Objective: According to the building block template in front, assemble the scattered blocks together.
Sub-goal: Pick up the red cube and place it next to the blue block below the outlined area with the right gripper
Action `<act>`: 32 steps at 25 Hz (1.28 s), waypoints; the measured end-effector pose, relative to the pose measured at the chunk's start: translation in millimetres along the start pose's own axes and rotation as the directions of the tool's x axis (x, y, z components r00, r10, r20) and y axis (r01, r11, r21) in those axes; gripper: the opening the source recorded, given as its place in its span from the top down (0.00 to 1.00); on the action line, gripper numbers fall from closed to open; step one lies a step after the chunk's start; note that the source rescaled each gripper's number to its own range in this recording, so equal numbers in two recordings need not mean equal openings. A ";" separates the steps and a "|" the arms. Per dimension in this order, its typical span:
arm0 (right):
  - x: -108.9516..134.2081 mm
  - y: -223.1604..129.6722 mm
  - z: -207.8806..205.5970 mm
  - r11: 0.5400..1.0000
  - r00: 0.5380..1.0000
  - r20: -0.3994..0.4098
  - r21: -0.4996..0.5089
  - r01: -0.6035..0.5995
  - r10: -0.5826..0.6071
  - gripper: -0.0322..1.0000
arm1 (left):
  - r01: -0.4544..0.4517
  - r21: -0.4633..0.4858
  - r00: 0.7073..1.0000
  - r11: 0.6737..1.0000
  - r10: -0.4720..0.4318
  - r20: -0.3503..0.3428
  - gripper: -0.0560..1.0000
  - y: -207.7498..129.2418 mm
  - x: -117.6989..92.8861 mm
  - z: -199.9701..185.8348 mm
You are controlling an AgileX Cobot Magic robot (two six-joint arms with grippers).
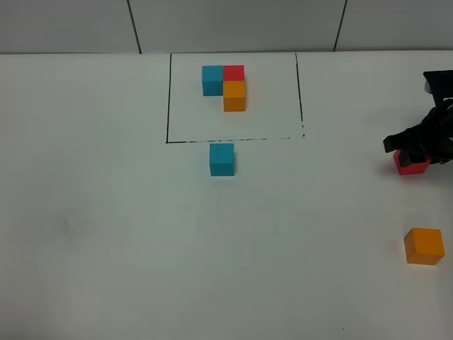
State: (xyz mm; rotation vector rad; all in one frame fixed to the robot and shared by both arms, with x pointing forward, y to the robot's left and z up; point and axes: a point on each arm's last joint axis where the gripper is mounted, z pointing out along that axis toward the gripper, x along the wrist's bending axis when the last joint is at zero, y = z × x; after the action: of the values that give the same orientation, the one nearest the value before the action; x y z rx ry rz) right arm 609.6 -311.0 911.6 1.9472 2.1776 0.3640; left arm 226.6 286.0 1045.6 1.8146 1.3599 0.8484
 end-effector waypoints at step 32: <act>214.9 46.5 -31.1 0.082 0.075 -0.137 -0.045 0.996 -0.988 0.96 | 0.000 0.000 1.000 1.000 0.000 0.000 0.36 0.0 0.0 0.0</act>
State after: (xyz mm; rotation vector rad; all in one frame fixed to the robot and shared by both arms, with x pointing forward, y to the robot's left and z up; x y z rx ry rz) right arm 619.5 -94.3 959.2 -0.0627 2.9630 0.1325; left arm 226.6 286.0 1045.6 1.8146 1.3599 0.8484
